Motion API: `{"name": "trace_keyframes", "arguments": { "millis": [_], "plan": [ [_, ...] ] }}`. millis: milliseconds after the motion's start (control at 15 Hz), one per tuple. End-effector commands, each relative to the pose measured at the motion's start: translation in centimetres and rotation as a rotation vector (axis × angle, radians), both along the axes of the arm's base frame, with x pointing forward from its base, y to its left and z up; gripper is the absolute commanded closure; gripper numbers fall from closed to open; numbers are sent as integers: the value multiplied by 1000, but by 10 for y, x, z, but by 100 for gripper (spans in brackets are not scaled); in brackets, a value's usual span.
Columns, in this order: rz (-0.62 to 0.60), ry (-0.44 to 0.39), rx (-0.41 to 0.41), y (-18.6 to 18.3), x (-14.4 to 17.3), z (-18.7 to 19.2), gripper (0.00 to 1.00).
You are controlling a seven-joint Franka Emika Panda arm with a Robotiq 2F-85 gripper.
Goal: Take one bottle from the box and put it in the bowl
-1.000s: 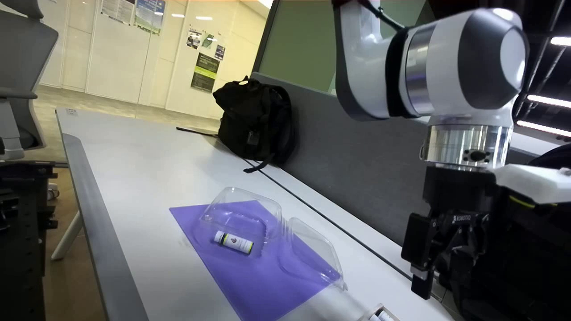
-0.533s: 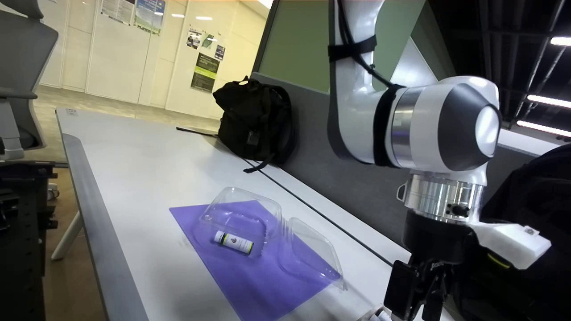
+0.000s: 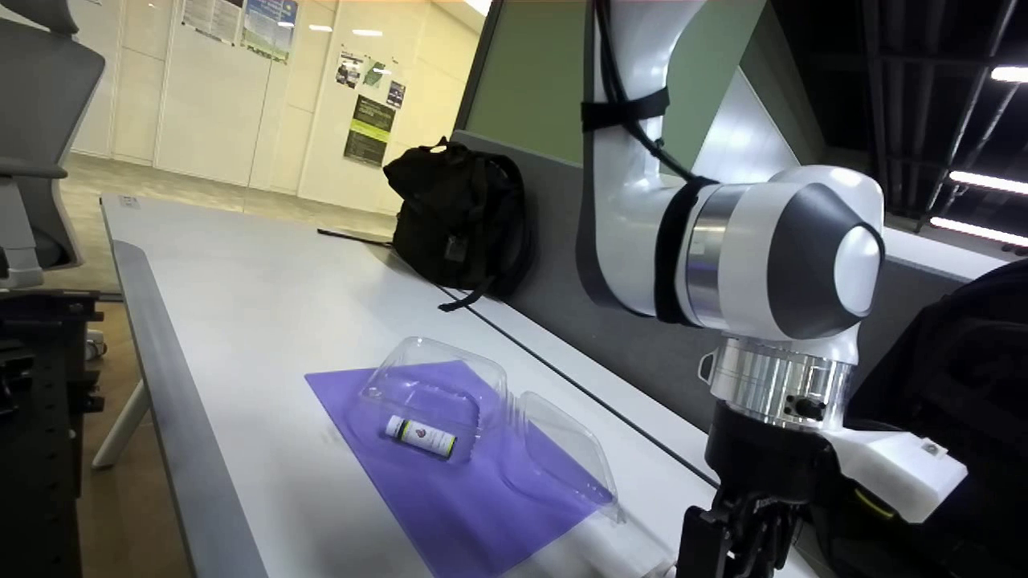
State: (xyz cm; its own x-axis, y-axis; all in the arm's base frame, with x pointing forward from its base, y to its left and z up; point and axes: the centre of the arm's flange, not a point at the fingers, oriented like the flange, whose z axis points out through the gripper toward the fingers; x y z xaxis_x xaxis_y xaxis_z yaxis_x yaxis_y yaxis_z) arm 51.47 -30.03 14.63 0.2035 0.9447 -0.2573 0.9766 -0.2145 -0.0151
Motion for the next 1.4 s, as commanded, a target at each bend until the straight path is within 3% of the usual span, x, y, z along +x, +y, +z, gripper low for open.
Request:
{"name": "trace_keyframes", "arguments": {
  "millis": [0,67,200,267,333,467,867,933,1333],
  "plan": [
    [8,-18,14,0,-4,-7,63],
    [2,-18,15,1,-4,-10,25],
    [2,-20,16,3,-3,-16,23],
    [2,-18,17,3,-3,-20,17],
    [1,-17,20,3,-3,-22,61],
    [1,-19,22,3,-4,-25,57],
    [-15,-40,12,-1,-1,-14,98],
    [-25,-37,13,-2,-2,-13,94],
    [-127,-12,33,-6,5,19,94]
  ]
}}
